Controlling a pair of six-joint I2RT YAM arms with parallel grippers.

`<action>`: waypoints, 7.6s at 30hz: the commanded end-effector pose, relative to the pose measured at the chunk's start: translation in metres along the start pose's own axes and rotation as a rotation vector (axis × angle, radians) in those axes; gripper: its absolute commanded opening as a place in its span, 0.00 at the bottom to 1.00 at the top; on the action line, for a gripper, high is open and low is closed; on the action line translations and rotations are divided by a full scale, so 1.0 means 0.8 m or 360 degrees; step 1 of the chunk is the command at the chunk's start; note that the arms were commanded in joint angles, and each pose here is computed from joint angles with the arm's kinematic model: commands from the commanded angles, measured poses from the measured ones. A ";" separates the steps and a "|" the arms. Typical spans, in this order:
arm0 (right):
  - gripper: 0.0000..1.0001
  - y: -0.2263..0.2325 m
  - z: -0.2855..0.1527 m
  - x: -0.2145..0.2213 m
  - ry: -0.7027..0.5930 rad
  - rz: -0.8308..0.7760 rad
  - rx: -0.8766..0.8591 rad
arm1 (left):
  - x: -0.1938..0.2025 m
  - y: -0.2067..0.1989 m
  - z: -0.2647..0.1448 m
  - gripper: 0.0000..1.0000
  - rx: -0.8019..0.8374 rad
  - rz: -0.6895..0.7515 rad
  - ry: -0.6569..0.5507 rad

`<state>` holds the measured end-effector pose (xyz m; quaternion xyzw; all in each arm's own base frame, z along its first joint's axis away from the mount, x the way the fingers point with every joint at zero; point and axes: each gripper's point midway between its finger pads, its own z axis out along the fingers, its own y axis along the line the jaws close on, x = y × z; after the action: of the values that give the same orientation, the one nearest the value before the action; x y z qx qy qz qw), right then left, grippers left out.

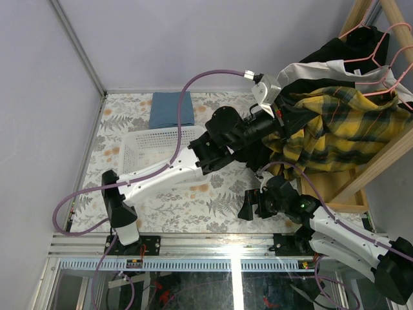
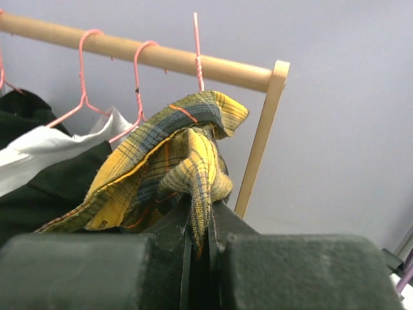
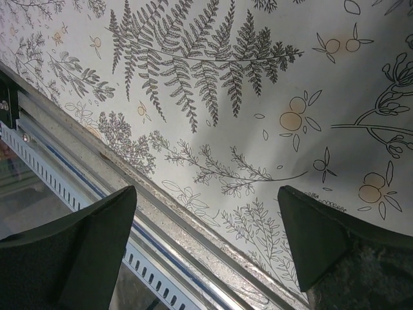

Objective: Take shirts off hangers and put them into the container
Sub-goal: Pick up the hanger from the clothesline, then remove the shirt from the hanger.

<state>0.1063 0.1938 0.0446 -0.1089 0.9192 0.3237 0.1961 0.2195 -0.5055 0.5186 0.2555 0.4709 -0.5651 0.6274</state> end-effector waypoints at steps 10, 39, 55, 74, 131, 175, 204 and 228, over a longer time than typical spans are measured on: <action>0.99 0.029 -0.020 -0.034 -0.0130 -0.0131 -0.0084 | -0.096 0.004 -0.038 0.00 -0.0108 0.0094 -0.0375; 0.99 0.225 -0.256 -0.157 -0.0936 -0.0673 -0.0788 | -0.061 0.052 -0.274 0.00 -0.0510 0.0049 -0.0240; 0.91 0.174 -0.217 -0.266 -0.0976 0.0131 -0.0079 | 0.035 0.043 -0.334 0.00 -0.0462 -0.0070 0.0151; 0.99 0.163 -0.169 -0.252 -0.0997 0.0604 -0.0299 | 0.130 0.050 -0.362 0.00 -0.0638 -0.0106 0.0437; 0.00 0.368 -0.460 -0.083 -0.0307 -0.0959 -0.1624 | 0.243 0.114 -0.464 0.95 -0.1133 -0.0888 0.0908; 0.00 0.269 -0.164 -0.154 0.0207 -0.0865 -0.0888 | -0.003 0.162 -0.505 1.00 -0.1373 -0.0453 0.0065; 0.01 0.275 -0.090 -0.144 0.0357 -0.0561 -0.1031 | 0.050 0.049 -0.363 0.58 -0.0334 -0.0047 0.0069; 0.11 0.287 -0.123 -0.137 0.0310 -0.0630 -0.1113 | 0.069 0.040 -0.342 0.01 -0.0231 -0.0035 0.0205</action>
<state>0.1089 0.3154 0.2633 -0.3440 0.7610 0.5431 0.0867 0.1679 -0.2885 0.3214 0.2356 0.5812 -0.5034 0.5943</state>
